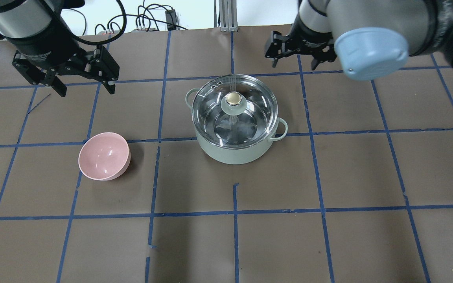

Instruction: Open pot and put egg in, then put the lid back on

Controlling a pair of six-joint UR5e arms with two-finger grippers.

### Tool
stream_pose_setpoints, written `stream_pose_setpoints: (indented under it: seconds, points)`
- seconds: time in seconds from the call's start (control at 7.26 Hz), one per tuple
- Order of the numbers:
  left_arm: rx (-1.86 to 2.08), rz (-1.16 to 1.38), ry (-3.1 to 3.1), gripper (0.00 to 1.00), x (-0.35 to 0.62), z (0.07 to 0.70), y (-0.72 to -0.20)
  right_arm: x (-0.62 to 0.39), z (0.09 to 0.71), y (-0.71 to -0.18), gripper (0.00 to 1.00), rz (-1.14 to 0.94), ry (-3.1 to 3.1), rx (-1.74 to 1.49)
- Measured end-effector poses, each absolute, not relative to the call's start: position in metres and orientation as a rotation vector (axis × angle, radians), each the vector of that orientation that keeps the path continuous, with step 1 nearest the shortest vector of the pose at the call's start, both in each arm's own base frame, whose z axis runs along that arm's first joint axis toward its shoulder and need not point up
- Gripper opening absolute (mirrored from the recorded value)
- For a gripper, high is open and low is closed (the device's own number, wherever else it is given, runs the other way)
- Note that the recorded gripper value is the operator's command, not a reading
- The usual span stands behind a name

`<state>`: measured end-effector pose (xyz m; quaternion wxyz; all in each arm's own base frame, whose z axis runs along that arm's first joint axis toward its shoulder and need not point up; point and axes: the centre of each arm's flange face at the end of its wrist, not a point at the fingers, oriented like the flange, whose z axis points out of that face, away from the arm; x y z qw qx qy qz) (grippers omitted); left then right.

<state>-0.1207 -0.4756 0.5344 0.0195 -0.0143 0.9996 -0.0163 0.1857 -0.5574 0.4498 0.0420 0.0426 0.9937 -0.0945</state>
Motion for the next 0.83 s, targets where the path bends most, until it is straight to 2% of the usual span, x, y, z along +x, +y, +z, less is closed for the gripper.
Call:
stream_pose_setpoints:
  seconds: [0.41, 0.83]
  points:
    - [-0.040, -0.042, 3.102, 1.00, -0.121, 0.530, -0.478, 0.138, 0.480, -0.522, 1.00, -0.175, 3.132, 0.169]
    - [-0.047, 0.003, 3.100, 1.00, -0.119, 0.502, -0.481, 0.133, 0.477, -0.512, 1.00, -0.136, 3.138, 0.177]
